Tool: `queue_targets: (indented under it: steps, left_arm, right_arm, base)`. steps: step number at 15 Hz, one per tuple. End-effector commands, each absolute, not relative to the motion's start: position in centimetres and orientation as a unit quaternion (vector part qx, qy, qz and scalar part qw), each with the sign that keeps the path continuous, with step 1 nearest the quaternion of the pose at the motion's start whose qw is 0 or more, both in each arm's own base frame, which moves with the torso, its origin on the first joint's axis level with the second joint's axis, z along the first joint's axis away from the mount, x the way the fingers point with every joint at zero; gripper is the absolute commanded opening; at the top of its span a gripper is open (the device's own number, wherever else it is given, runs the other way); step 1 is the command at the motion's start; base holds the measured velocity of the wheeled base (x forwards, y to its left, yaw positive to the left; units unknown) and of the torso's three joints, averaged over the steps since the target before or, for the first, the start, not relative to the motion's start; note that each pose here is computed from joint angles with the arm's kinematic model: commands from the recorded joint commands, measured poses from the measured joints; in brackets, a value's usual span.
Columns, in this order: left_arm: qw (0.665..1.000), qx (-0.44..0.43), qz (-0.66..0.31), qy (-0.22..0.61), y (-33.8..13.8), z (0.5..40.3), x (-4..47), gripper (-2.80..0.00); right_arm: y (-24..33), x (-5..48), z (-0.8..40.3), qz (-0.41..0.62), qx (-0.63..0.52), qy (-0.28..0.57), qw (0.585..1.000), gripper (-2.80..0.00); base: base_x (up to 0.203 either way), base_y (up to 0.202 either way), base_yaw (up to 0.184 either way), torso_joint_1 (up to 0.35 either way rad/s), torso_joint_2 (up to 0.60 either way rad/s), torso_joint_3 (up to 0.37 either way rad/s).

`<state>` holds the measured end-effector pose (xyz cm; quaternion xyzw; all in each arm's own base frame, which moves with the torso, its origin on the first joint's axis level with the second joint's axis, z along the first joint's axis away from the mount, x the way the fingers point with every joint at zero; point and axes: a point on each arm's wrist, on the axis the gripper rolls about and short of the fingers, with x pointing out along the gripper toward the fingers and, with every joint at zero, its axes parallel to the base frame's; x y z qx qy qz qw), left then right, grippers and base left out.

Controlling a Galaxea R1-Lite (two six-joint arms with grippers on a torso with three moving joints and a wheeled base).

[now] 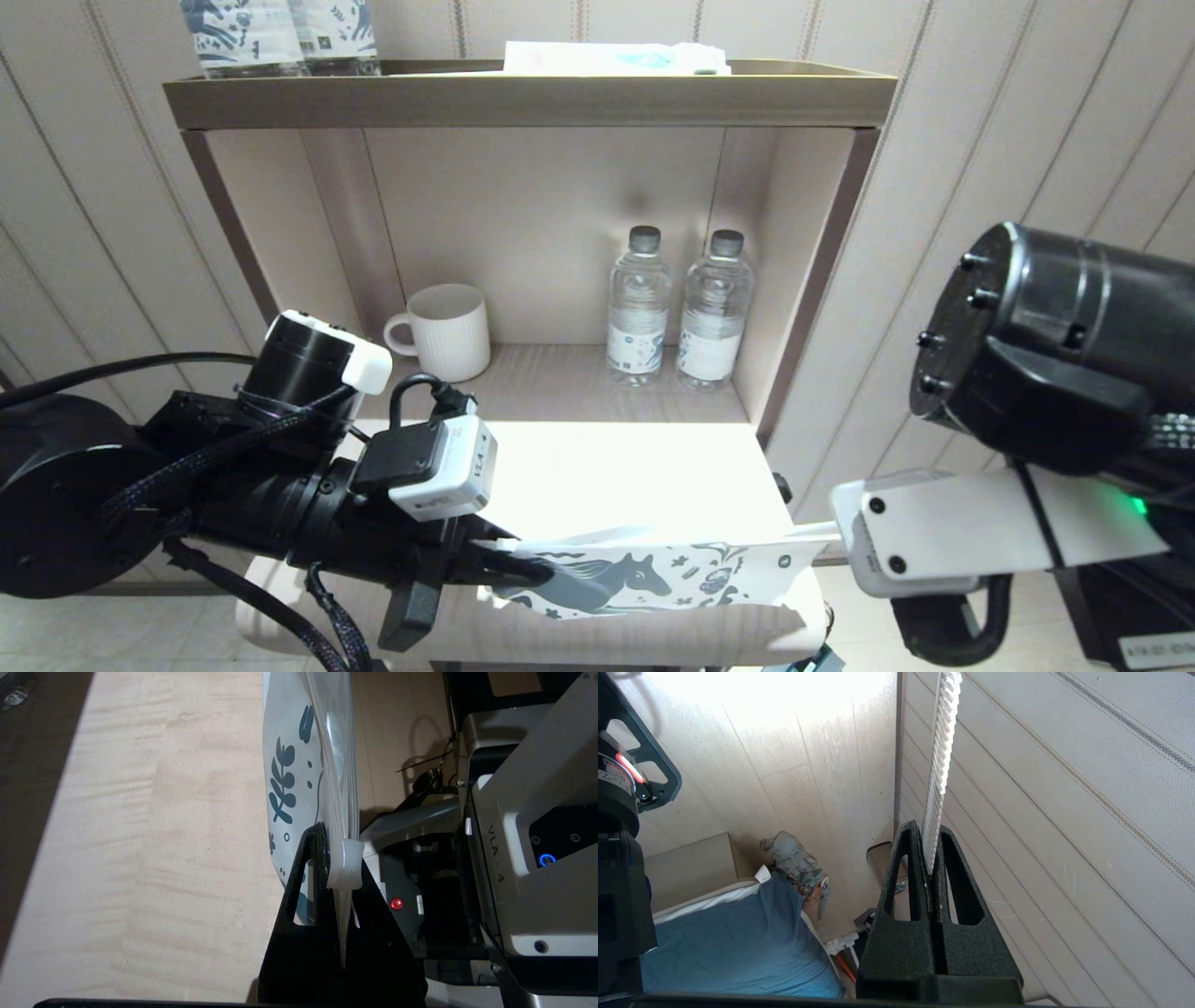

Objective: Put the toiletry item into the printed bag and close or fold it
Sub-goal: Place the comb into the storage bag

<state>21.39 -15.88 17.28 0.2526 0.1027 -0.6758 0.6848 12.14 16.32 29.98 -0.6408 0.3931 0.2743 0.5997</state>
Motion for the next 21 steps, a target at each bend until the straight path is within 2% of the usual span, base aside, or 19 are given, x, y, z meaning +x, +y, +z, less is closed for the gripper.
queue_targets:
  steps: [1, 21]
  left_arm:
    - [0.684, 0.253, -0.677, 0.099, -15.87, 17.35, 21.37, -2.8]
    - [0.686, 0.252, -0.676, 0.099, -15.84, 17.36, 21.62, -2.8]
  right_arm:
    - [15.86, 11.83, 30.07, 0.274, -0.649, 0.402, 0.584, -2.8]
    - [15.89, 11.85, 30.24, 0.274, -0.647, 0.4, 0.588, -2.8]
  base:
    - [0.0, 0.0, 0.0, 0.0, 0.0, 0.0]
    - [0.0, 0.0, 0.0, 0.0, 0.0, 0.0]
